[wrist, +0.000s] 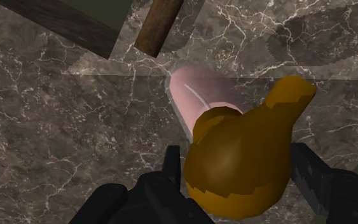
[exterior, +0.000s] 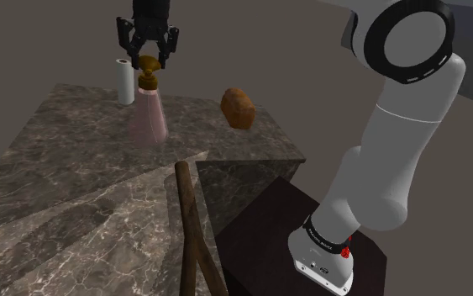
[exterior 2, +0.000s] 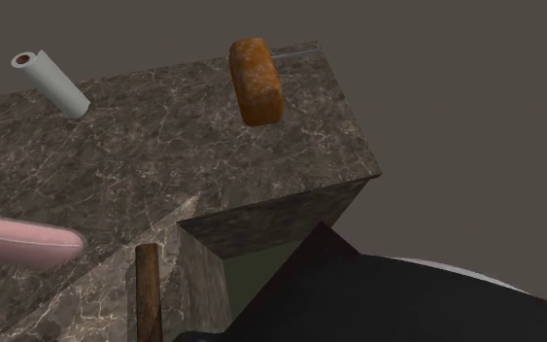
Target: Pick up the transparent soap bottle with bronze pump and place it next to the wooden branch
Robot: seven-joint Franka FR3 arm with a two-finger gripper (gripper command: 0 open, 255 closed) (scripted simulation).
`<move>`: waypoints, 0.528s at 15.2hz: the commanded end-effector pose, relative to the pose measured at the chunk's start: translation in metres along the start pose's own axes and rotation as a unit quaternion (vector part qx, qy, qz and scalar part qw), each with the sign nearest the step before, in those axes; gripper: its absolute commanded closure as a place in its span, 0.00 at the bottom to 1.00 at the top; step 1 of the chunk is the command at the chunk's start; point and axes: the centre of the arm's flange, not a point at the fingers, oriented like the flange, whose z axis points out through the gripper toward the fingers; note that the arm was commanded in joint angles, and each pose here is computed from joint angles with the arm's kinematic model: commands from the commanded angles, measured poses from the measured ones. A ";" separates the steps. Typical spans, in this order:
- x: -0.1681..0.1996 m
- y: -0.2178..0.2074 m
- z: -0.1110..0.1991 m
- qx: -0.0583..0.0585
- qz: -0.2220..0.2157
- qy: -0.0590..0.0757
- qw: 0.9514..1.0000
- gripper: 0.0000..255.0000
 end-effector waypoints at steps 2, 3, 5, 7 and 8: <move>0.003 -0.026 0.005 0.000 0.001 0.000 1.000 1.00; 0.003 -0.026 0.010 0.000 0.001 0.000 1.000 1.00; 0.003 -0.026 0.021 0.000 0.001 0.000 1.000 1.00; 0.003 -0.026 0.031 0.000 0.001 0.000 1.000 1.00; 0.003 -0.026 0.037 0.000 0.001 0.000 1.000 1.00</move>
